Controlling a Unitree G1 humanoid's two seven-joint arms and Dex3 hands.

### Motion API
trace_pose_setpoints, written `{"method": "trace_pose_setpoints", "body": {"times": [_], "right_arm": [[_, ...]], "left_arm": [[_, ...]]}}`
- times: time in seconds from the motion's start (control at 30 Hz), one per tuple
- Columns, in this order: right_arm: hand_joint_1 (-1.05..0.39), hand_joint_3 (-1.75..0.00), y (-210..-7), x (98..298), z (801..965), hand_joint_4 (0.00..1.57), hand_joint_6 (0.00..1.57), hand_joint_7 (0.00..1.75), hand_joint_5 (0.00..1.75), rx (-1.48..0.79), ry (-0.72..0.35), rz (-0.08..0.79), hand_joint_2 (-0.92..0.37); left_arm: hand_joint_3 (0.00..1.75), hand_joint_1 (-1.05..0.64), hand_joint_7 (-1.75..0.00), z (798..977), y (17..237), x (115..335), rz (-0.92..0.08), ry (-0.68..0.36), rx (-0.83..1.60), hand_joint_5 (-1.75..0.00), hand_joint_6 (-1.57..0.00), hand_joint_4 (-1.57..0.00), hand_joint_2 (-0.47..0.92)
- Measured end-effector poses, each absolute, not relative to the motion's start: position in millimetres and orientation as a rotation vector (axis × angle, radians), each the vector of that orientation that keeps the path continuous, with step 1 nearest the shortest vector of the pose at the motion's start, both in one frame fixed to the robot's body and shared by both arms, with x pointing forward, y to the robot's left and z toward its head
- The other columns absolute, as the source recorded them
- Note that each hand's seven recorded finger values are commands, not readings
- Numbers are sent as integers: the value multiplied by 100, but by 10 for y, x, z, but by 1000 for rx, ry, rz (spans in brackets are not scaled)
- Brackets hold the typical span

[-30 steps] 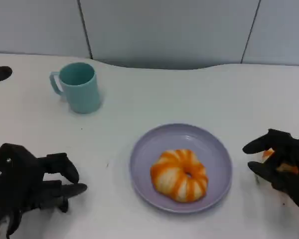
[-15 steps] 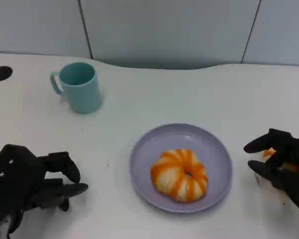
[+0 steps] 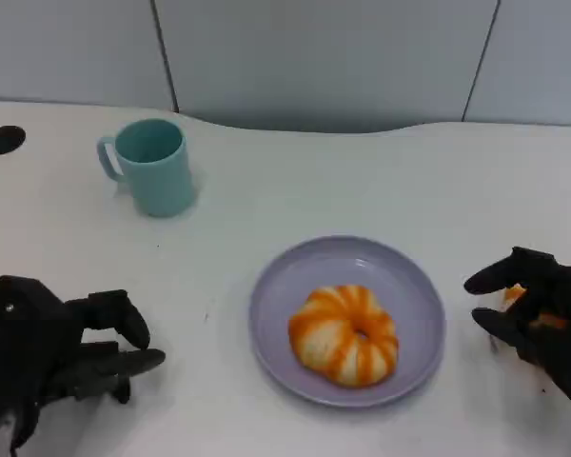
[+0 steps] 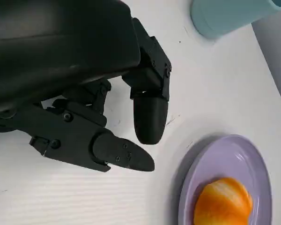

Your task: Grasp the bread from the table and place it into the plate.

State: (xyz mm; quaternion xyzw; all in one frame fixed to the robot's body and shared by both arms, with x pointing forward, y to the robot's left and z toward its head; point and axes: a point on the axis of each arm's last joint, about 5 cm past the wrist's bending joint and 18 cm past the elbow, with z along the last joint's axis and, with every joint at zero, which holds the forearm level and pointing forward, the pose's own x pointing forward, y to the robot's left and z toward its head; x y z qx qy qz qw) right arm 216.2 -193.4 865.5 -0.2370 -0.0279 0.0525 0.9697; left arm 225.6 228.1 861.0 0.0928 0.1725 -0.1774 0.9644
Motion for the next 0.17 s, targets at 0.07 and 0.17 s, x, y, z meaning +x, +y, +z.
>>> {"method": "trace_pose_setpoints", "body": {"times": [0.07, 0.17], "right_arm": [[-31, -23, -1935, 2156, 8653, 67, 68, 92, 131, -477, -55, 109, -92], [-31, -23, -1940, 2139, 8648, 66, 68, 92, 130, -475, -49, 117, -92]], "left_arm": [[6, -41, -175, 8610, 2280, 2255, -359, 347, 189, -175, -57, -76, 86], [6, -40, -175, 8604, 2275, 2249, -357, 347, 187, -175, -57, -76, 86]]}}
